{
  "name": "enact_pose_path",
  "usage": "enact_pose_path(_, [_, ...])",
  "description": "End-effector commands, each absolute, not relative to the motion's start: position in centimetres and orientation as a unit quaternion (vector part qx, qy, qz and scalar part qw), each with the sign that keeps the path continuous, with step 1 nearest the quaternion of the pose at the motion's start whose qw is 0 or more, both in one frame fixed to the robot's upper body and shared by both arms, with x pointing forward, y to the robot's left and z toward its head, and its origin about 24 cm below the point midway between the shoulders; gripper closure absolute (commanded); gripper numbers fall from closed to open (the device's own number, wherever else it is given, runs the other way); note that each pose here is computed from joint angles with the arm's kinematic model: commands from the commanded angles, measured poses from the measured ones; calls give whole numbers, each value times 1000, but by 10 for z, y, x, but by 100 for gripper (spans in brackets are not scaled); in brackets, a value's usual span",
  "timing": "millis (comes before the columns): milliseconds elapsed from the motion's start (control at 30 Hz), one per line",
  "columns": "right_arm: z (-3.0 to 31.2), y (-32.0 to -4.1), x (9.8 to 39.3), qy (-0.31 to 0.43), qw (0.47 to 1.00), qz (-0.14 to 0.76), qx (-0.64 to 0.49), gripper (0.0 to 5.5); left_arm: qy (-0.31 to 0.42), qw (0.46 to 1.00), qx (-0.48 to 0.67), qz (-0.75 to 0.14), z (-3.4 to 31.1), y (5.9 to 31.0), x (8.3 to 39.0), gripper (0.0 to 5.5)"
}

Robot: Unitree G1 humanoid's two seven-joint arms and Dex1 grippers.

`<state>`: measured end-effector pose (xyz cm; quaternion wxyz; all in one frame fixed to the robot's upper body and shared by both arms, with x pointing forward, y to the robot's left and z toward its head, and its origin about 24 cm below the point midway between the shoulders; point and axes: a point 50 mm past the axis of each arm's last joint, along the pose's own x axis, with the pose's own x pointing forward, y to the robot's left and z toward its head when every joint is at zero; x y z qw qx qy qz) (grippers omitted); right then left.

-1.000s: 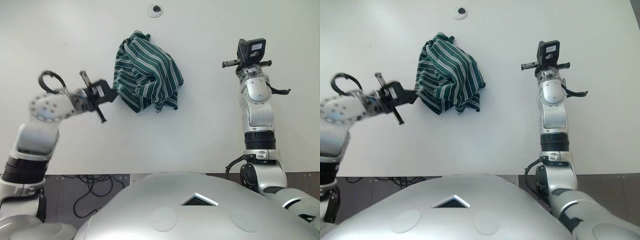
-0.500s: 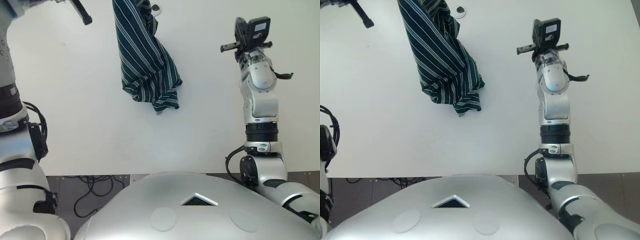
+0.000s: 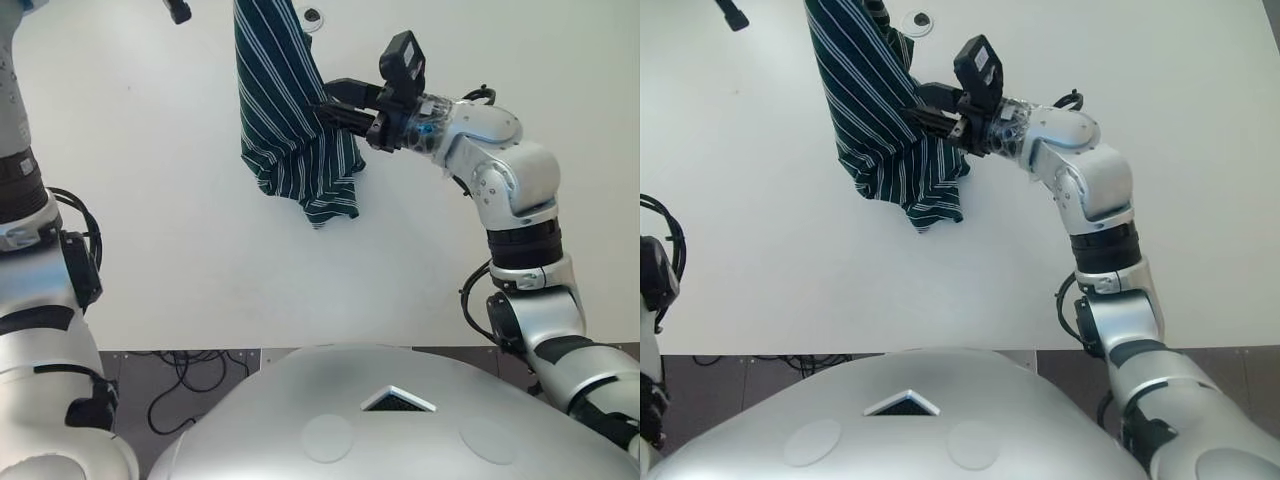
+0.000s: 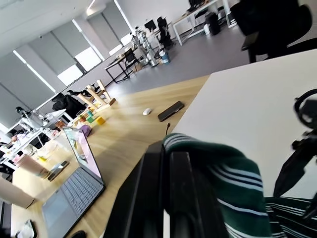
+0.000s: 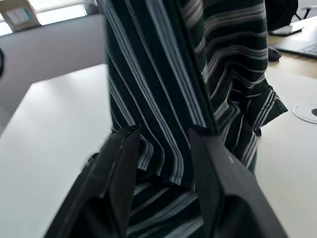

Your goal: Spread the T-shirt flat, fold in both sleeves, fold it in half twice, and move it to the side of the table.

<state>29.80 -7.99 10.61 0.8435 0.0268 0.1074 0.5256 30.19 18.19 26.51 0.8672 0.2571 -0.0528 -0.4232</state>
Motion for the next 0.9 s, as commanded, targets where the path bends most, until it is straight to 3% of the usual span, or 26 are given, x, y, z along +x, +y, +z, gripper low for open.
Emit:
enact_pose_path(33, [108,-81,312,104,851,515,-3,377,-55,860,259,-436,263,178,298,550])
enact_pose_path(233, [99,-81,316,123,834,538,-10,377,-62,863,253,-433,264,177,296,550])
enact_pose_path(467, [83,-61,320,146,817,558,-18,377,-72,865,244,-433,266,174,295,550])
enact_pose_path(767, [86,-75,313,142,811,567,-16,547,-59,881,245,-401,258,187,301,550])
enact_pose_path(833, [97,-83,311,127,815,565,-22,549,-50,887,255,-382,256,192,304,550])
enact_pose_path(900, [130,-105,324,87,840,533,-44,549,-41,899,275,-339,254,202,315,550])
